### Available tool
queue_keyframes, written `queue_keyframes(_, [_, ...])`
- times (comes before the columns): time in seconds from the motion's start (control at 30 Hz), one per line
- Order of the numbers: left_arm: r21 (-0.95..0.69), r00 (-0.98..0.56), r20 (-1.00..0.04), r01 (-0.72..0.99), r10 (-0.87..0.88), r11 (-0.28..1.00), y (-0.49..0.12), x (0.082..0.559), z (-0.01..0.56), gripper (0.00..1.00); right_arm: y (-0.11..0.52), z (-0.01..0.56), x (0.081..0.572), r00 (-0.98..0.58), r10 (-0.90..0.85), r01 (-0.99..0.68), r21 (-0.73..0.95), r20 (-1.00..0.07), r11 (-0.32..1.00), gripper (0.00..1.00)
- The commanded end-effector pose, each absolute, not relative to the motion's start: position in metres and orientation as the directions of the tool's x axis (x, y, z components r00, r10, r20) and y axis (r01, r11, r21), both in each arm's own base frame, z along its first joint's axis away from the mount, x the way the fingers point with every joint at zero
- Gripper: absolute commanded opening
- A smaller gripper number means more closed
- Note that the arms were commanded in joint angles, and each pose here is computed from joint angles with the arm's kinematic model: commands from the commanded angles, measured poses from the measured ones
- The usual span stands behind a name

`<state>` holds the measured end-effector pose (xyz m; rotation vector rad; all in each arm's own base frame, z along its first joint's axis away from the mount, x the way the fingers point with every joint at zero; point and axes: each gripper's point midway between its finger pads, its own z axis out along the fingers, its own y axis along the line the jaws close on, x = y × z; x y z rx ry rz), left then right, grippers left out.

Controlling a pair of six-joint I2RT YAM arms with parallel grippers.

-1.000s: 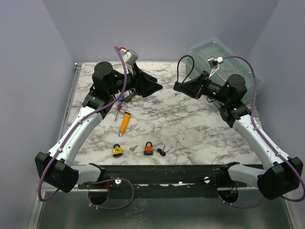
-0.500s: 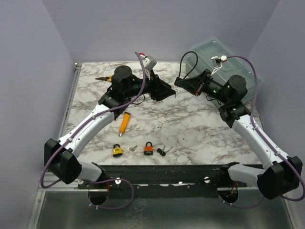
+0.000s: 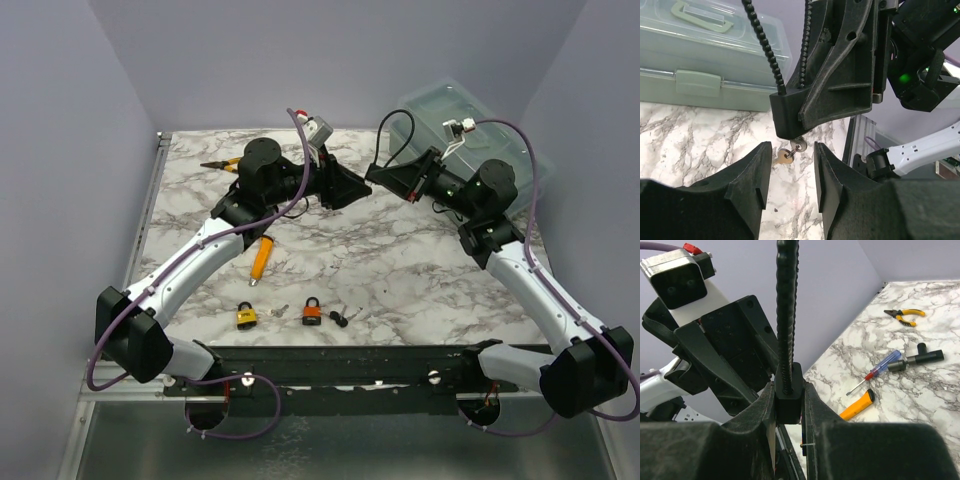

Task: Lock with the key
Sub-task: Lock the lock.

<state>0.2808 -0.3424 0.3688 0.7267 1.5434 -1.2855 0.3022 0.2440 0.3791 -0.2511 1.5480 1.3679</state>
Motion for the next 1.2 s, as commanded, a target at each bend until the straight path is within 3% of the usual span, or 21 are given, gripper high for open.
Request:
queue_keyframes(0.0, [-0.338, -0.302, -0.938, 0.902, -0.169, 0.268, -0.345, 0.284, 0.388, 0.42, 0.246, 0.382, 0.3, -0.46, 0.45, -0.723, 0.617, -0.765, 0.309, 0.0])
queue_keyframes(0.17, [-0.338, -0.305, -0.938, 0.908, -0.161, 0.247, -0.348, 0.283, 0.39, 0.33, 0.247, 0.384, 0.297, -0.463, 0.448, -0.73, 0.616, -0.765, 0.297, 0.0])
queue_keyframes(0.53, [-0.376, -0.343, -0.924, 0.894, -0.167, 0.245, -0.35, 0.285, 0.387, 0.01, 0.249, 0.388, 0.294, -0.463, 0.451, -0.742, 0.612, -0.763, 0.274, 0.0])
queue_keyframes(0.83, [-0.429, -0.406, -0.901, 0.888, -0.156, 0.164, -0.353, 0.27, 0.387, 0.0, 0.251, 0.398, 0.283, -0.45, 0.442, -0.783, 0.581, -0.776, 0.223, 0.0])
queue_keyframes(1.17, [-0.559, -0.56, -0.822, 0.828, -0.104, -0.043, -0.348, 0.24, 0.39, 0.0, 0.254, 0.413, 0.255, -0.408, 0.398, -0.865, 0.487, -0.822, 0.119, 0.0])
